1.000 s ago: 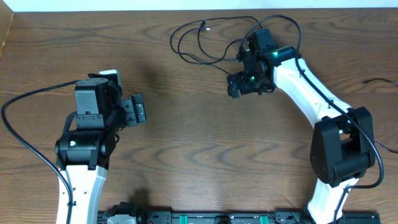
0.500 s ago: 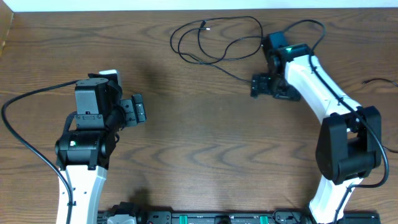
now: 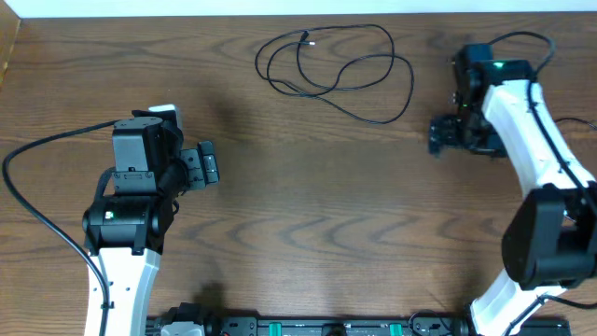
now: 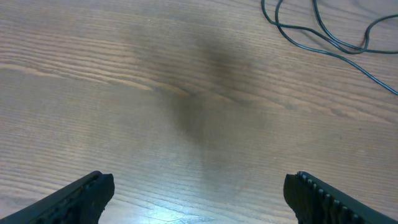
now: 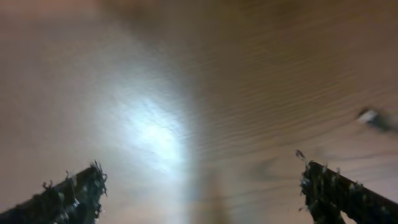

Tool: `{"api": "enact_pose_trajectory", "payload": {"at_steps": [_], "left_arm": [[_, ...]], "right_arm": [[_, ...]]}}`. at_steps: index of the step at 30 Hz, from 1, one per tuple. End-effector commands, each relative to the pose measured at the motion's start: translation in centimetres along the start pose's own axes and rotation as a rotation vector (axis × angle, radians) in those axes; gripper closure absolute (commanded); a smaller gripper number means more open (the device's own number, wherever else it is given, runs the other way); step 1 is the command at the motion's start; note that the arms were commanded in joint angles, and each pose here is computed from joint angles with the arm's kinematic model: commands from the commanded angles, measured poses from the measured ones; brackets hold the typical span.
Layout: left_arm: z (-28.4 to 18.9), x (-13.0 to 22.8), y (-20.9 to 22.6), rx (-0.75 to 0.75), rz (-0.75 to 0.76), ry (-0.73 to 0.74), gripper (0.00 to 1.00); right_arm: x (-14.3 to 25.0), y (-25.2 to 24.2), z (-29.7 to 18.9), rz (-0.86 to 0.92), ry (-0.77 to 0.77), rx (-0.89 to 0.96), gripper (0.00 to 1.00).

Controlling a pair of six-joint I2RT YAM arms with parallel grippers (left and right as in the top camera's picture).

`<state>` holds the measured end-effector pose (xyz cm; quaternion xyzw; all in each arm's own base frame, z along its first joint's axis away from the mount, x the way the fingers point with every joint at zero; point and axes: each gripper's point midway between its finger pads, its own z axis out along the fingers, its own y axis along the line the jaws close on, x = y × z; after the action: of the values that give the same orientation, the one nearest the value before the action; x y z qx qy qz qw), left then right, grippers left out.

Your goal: Untangle cables

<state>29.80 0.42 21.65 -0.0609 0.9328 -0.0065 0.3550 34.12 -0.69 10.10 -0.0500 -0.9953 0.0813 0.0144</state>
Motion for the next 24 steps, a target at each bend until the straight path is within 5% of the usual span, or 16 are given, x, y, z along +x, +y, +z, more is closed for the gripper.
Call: {"api": "enact_pose_trajectory", "payload": {"at_steps": [1, 5, 14, 20, 24], "left_arm": [[-0.5, -0.9, 0.2, -0.009, -0.014, -0.026, 0.08], [-0.5, -0.9, 0.2, -0.009, -0.014, -0.026, 0.07], [-0.5, -0.9, 0.2, -0.009, -0.014, -0.026, 0.08], [-0.5, -0.9, 0.2, -0.009, -0.014, -0.026, 0.08], [-0.5, -0.9, 0.2, -0.009, -0.014, -0.026, 0.07]], "right_arm": [[0.8, -2.1, -0.1, -0.402, 0.034, 0.019, 0.01], [0.4, -4.2, 0.3, -0.491, 0.030, 0.014, 0.01], [-1.2, -9.2, 1.1, -0.380, -0.032, 0.027, 0.01], [0.0, -10.7, 1.9, -0.857, 0.009, 0.015, 0.01], [-0.1, -13.2, 3.4, -1.007, -0.007, 0.029, 0.01]]}}
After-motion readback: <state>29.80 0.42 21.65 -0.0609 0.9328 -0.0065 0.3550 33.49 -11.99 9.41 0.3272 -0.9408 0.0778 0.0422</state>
